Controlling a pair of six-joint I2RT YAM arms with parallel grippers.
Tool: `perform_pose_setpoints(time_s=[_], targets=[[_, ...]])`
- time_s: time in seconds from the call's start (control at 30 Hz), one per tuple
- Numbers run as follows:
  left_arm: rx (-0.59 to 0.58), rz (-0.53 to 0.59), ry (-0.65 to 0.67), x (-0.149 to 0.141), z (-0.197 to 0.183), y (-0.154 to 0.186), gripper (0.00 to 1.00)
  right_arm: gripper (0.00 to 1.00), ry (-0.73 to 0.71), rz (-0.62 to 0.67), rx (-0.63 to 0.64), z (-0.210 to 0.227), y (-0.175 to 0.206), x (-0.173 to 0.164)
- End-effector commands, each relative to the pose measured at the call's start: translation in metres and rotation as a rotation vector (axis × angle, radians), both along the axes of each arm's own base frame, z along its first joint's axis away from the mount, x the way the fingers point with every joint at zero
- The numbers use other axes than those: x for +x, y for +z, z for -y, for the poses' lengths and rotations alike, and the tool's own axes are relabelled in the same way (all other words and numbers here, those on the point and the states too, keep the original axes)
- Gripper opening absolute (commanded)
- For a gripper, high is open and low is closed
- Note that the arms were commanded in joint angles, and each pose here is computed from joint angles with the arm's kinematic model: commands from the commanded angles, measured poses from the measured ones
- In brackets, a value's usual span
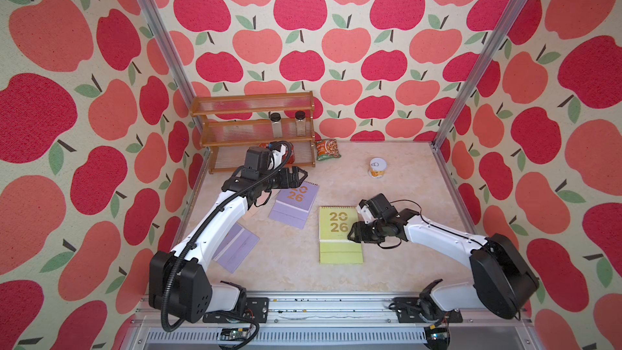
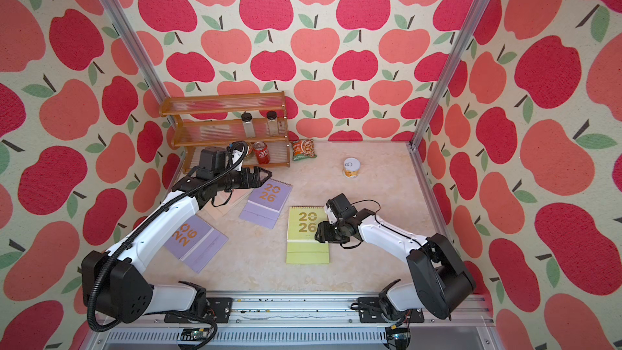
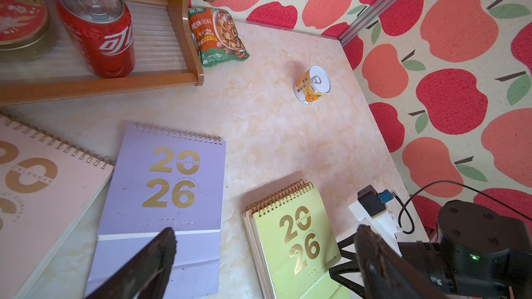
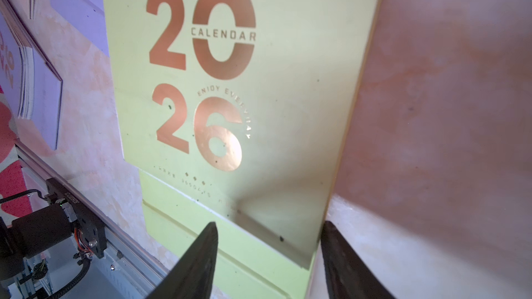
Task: Stack the calendars
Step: Adjust the calendar at the calendar.
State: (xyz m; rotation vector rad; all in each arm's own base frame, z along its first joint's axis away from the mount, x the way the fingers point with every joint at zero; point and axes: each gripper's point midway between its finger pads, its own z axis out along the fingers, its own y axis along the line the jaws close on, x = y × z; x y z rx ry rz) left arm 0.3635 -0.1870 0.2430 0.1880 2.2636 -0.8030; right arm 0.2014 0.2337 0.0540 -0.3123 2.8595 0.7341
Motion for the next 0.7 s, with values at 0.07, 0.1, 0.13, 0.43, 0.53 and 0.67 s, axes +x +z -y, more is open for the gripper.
perform_pose_setpoints(time_s=[0.07,0.1,0.13,0.43,0.53,0.67], targets=[[0.002,0.013,-0.013,-0.005,-0.003,0.001,0.94,0.59,-0.008,-0.009,-0.019,-0.002,0.0,-0.002],[0.0,0.016,-0.013,-0.005,-0.002,0.002,0.94,0.6,-0.011,-0.01,-0.022,-0.001,0.0,-0.002],[0.0,0.015,-0.012,-0.006,-0.003,0.002,0.94,0.6,-0.011,-0.01,-0.026,-0.001,0.0,-0.003],[0.006,0.003,-0.013,-0.009,-0.004,-0.003,0.94,0.63,-0.048,0.031,-0.065,0.012,0.006,0.01],[0.009,-0.001,-0.013,-0.009,-0.004,-0.005,0.94,0.67,-0.043,0.05,-0.079,0.013,0.008,0.017],[0.017,-0.006,-0.009,-0.009,-0.006,-0.006,0.95,0.72,-0.044,0.061,-0.071,0.009,0.009,0.028]])
